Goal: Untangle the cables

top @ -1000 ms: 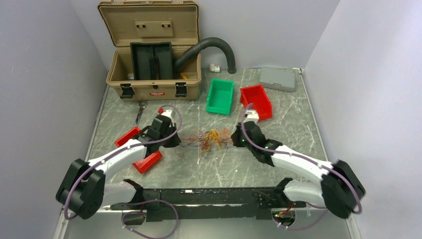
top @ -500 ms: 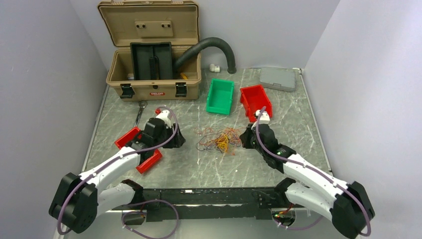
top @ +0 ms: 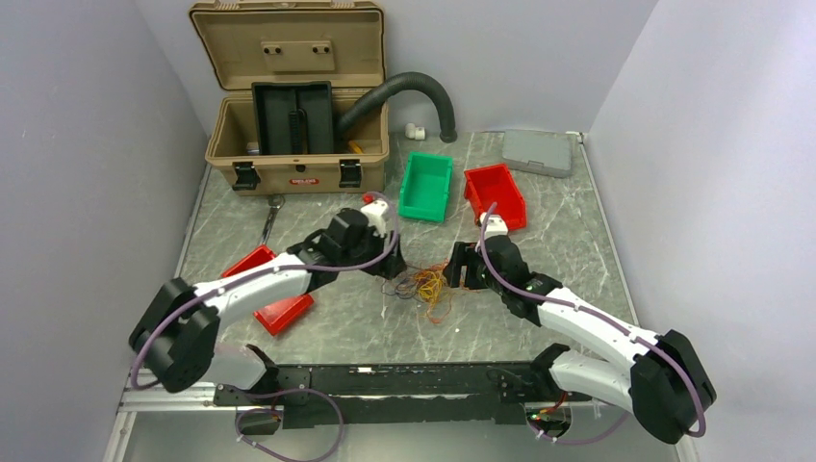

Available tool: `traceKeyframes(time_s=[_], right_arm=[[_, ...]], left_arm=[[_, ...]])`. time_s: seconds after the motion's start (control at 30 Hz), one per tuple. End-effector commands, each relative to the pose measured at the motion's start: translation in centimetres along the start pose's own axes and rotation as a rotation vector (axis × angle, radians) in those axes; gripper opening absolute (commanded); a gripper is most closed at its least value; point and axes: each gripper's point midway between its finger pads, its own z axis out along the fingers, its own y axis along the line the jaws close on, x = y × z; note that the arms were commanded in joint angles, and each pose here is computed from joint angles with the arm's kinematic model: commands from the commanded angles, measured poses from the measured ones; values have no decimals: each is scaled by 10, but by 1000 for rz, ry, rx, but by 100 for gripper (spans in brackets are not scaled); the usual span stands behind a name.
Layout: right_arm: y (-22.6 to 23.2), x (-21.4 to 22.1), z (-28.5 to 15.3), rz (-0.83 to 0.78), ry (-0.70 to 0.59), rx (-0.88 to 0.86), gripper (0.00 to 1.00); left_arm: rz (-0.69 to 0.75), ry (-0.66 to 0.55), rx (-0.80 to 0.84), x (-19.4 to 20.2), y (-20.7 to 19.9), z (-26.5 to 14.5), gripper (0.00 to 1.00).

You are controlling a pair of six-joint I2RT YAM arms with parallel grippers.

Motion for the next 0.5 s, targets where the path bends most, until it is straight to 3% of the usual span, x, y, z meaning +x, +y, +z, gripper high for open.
traceKeyframes(time_s=[0.0,0.2,0.37,0.47], right_arm=[[5,-22,0,28,-60,6,74],[0,-23,-5,33,-77,29,74],[-1,-15,0,24,-50,21,74],[3,-9,10,28,-17,2,83]], left_arm=[[84,-1,126,-16,-48,17,71],[78,91,195,12,-74,33,70],[53,209,151,45,-59,53,67],[42,238,171,55,-60,61,49]])
